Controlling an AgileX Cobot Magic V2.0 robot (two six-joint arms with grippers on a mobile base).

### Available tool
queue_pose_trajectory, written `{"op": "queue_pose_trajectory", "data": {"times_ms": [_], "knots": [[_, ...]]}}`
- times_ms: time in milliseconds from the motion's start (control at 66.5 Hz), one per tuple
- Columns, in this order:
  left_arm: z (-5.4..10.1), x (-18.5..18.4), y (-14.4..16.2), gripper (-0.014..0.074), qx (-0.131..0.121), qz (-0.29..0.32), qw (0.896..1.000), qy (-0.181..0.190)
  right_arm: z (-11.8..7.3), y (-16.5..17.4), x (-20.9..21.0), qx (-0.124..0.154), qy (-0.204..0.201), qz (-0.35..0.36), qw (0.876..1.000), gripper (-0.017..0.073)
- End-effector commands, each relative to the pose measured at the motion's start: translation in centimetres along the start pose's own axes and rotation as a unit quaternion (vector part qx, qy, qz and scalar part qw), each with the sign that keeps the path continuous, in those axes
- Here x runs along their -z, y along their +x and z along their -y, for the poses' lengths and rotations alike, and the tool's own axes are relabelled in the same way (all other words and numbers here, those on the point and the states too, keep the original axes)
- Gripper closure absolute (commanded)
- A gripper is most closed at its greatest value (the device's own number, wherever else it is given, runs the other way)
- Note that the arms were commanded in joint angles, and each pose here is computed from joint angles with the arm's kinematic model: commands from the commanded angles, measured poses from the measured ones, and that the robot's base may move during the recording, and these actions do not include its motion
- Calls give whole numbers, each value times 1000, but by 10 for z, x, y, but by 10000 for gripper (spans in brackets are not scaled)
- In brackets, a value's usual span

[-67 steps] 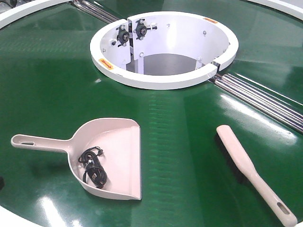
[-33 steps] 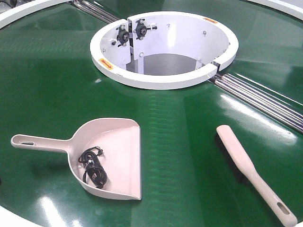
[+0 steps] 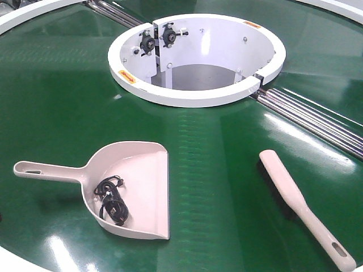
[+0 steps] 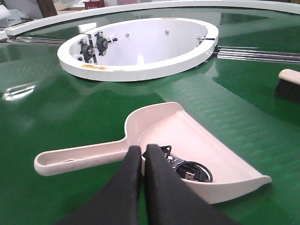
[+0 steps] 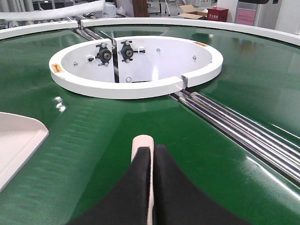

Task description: Clean and inspect green conveyor with broom and dustpan

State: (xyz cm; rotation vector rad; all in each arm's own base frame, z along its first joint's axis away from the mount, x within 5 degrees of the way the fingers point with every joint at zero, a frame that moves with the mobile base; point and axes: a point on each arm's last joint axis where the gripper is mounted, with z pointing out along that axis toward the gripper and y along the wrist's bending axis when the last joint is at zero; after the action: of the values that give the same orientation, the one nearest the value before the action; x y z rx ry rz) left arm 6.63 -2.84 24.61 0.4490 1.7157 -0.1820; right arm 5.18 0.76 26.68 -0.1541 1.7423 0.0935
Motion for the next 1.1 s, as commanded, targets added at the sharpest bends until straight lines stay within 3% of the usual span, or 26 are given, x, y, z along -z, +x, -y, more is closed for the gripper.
{"op": "queue_pose_trajectory", "data": {"times_ms": [0,60,165,301,436,646,842,1082], "knots": [[-3,1,-10,601,-2,36,999,-17,1,-13,1,6,4,41,999,568],[-6,2,-5,601,-2,38,999,-37,1,-13,1,6,4,41,999,568],[-14,2,8,601,58,59,992,-100,1,-13,1,6,4,41,999,568],[-17,3,35,601,98,74,980,-157,1,-13,1,6,4,41,999,568],[-14,5,63,601,101,87,975,-176,1,-13,1,6,4,41,999,568],[-12,6,67,601,106,61,978,-169,1,-13,2,5,3,41,999,569],[-10,5,64,601,77,69,984,-148,1,-13,2,5,3,41,999,569],[-8,5,64,601,76,70,985,-137,1,-13,2,5,3,41,999,569]]}}
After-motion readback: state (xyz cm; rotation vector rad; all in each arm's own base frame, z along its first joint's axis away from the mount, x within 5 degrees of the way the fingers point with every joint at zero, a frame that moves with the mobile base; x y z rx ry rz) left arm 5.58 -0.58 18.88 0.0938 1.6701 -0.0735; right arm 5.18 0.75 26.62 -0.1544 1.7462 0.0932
